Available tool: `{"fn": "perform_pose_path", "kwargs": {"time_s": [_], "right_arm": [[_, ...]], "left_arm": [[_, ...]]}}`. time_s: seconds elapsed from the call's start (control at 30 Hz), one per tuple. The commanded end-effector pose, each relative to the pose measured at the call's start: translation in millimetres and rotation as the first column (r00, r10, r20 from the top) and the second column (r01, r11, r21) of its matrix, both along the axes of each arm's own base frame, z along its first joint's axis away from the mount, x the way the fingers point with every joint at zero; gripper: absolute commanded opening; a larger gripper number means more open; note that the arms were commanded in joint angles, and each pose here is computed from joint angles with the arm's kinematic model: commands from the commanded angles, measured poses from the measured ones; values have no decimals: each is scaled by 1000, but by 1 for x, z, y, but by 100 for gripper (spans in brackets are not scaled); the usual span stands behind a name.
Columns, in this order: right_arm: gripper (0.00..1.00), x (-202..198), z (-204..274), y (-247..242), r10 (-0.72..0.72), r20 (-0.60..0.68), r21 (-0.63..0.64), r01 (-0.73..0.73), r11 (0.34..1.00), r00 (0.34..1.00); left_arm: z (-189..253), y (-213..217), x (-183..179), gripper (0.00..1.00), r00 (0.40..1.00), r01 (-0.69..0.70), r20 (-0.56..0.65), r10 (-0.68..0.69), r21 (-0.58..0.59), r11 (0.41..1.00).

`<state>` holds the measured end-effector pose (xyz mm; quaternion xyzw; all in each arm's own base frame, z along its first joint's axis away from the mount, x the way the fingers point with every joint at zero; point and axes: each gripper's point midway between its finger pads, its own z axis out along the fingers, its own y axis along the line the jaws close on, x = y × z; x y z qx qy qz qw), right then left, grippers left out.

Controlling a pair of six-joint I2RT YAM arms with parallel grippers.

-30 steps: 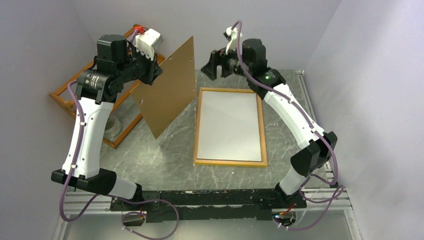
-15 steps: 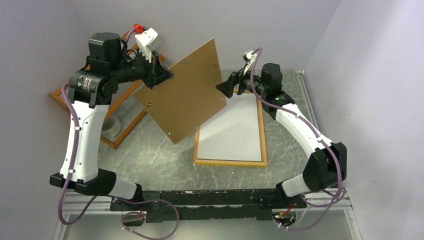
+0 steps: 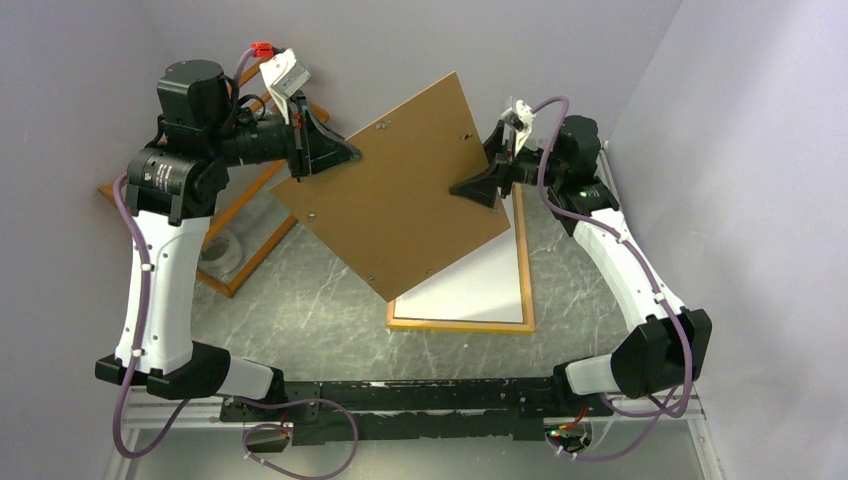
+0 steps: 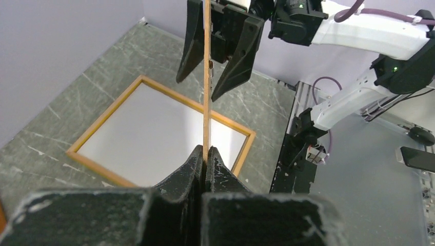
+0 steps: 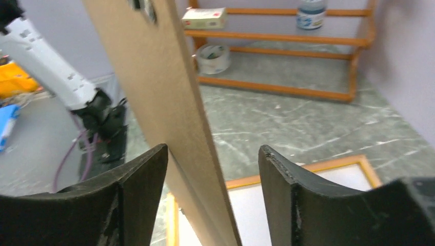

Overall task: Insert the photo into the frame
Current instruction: Turn over the photo frame item on the photo frame.

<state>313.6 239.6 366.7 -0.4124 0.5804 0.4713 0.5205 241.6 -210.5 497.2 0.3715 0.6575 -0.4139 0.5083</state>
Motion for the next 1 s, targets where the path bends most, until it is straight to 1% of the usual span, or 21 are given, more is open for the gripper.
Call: {"fn": "perform_pose_path", "kwargs": {"time_s": [0.0,0.03,0.1,0.13,0.17,0.2,0.3,0.33,0.4,0.43,0.47,0.5,0.53,0.6,0.63,0.67,0.7,0.8,0.9,0.93,0.97], "right_arm": [[62,-36,14,1,171,10,3,-171,985,985],[56,-38,15,0,174,-1,4,-174,985,985],[38,-42,15,0,181,-20,4,-181,984,983],[27,-42,15,-1,184,-30,3,-183,983,983],[12,-43,15,-2,185,-44,1,-185,983,982],[0,-42,16,-2,176,-57,-3,-177,984,983],[0,-40,17,-4,140,-65,-4,-141,990,988],[0,-39,17,-4,126,-68,0,-127,992,990],[0,-42,19,-5,117,-67,10,-116,993,991],[0,-41,20,-6,103,-71,18,-102,995,992],[0,-42,22,-7,94,-71,25,-92,995,993],[0,-43,22,-8,83,-70,31,-81,996,994],[0,-43,24,-10,65,-60,38,-63,997,996],[0,-42,23,-13,35,-53,39,-33,999,998],[0,-39,22,-15,13,-50,34,-12,999,999],[0,-37,19,-17,-8,-70,28,10,1000,998],[0,-35,17,-19,-19,-86,23,21,1000,996],[0,-25,12,-25,-90,-132,10,92,996,987],[0,-4,11,-33,-237,-201,3,243,970,950],[0,4,9,-37,-293,-236,-3,301,954,926],[0,21,3,-46,-385,-294,-23,397,918,875]], "left_arm": [[44,-4,-22,3,988,83,137,-72,-78,994],[44,-4,-20,3,988,77,136,-66,-77,994],[42,-4,-15,3,990,65,133,-55,-74,995],[41,-4,-12,2,990,53,131,-43,-72,996],[39,-2,-6,3,991,17,131,-7,-74,997],[38,1,-2,3,990,-15,139,26,-77,997],[38,11,10,4,970,-120,200,137,-94,988],[37,14,14,8,963,-151,209,169,-97,984],[33,20,22,23,950,-205,224,220,-89,975],[30,24,28,42,941,-239,228,251,-82,968],[27,29,36,74,927,-289,226,300,-81,954],[26,36,44,91,908,-345,224,355,-82,935],[23,44,53,94,882,-407,224,414,-80,910],[16,58,68,94,833,-505,223,507,-69,860],[15,68,75,94,798,-551,253,547,-61,832],[12,76,81,94,765,-596,258,590,-63,800],[12,86,87,94,720,-649,265,642,-71,757],[13,109,92,94,617,-739,272,738,-120,663],[13,118,87,94,569,-759,295,768,-170,628],[13,119,84,94,563,-758,300,770,-184,626],[12,120,80,94,562,-754,303,770,-197,627]]}}
